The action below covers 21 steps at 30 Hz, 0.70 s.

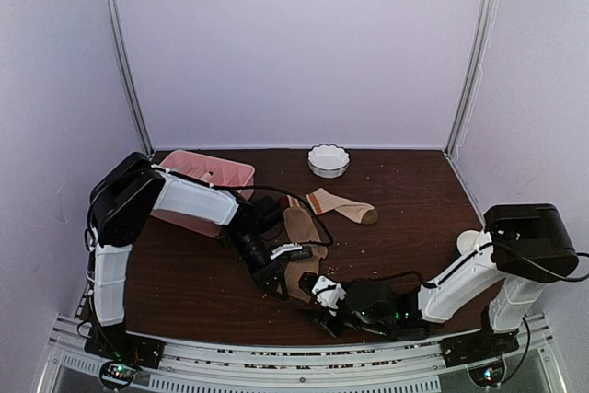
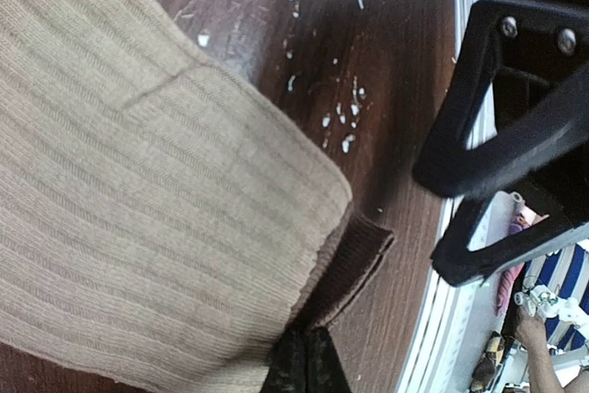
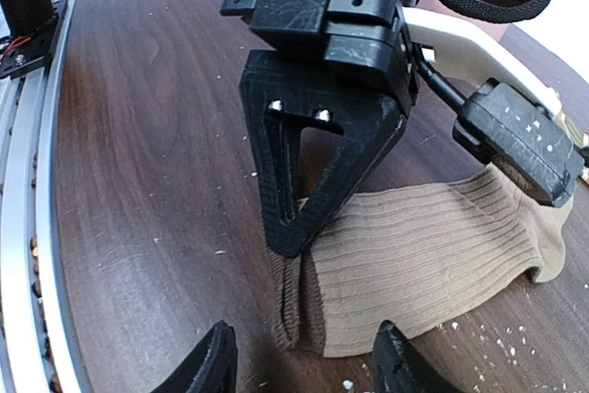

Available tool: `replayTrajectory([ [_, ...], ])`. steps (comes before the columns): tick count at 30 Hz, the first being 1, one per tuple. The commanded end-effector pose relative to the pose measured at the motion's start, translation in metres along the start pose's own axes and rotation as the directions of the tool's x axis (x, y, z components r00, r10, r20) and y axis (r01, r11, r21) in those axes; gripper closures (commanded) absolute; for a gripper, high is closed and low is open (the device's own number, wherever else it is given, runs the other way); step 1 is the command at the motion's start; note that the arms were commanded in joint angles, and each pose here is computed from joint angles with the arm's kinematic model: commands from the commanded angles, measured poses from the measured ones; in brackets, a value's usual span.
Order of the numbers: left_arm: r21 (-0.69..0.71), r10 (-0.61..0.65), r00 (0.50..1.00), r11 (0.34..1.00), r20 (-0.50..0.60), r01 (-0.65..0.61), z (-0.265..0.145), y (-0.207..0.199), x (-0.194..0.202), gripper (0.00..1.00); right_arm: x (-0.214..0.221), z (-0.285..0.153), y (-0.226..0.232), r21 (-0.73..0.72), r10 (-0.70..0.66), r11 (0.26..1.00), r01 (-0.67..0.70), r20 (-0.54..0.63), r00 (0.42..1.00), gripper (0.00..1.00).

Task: Roll the socks
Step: Roll the sock at the center of the board.

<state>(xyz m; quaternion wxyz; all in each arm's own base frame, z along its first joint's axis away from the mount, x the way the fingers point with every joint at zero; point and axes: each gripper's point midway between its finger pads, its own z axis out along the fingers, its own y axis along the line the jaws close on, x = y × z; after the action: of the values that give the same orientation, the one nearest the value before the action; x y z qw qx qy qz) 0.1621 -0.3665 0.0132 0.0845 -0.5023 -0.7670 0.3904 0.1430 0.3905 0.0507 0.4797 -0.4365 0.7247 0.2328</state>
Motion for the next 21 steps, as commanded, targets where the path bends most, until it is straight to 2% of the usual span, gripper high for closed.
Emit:
replayTrajectory([
  [1, -0.060, -0.055, 0.996, 0.997, -0.068, 0.051, 0.012, 0.024, 0.020, 1.00, -0.002, 0.014, -0.003, -0.023, -0.039, 0.999, 0.039, -0.007, 0.999, 0.56],
  [5, -0.062, -0.057, 0.996, 0.997, -0.061, 0.053, 0.009, 0.025, 0.020, 1.00, 0.000, 0.025, 0.000, -0.072, 0.001, 0.997, -0.002, -0.017, 1.000, 0.69],
  [14, -0.072, -0.069, 0.996, 0.995, -0.051, 0.066, 0.004, 0.031, 0.019, 1.00, 0.011, 0.032, 0.008, -0.160, 0.072, 0.984, -0.079, -0.049, 0.996, 0.73],
  [17, -0.077, -0.069, 0.996, 0.995, -0.049, 0.065, 0.004, 0.032, 0.018, 1.00, 0.007, 0.028, 0.003, -0.158, 0.100, 0.982, -0.104, -0.034, 0.994, 0.71],
  [21, -0.082, -0.069, 0.996, 0.995, -0.050, 0.064, 0.004, 0.033, 0.018, 1.00, -0.010, 0.012, -0.009, -0.151, 0.122, 0.981, -0.120, 0.006, 0.992, 0.64],
])
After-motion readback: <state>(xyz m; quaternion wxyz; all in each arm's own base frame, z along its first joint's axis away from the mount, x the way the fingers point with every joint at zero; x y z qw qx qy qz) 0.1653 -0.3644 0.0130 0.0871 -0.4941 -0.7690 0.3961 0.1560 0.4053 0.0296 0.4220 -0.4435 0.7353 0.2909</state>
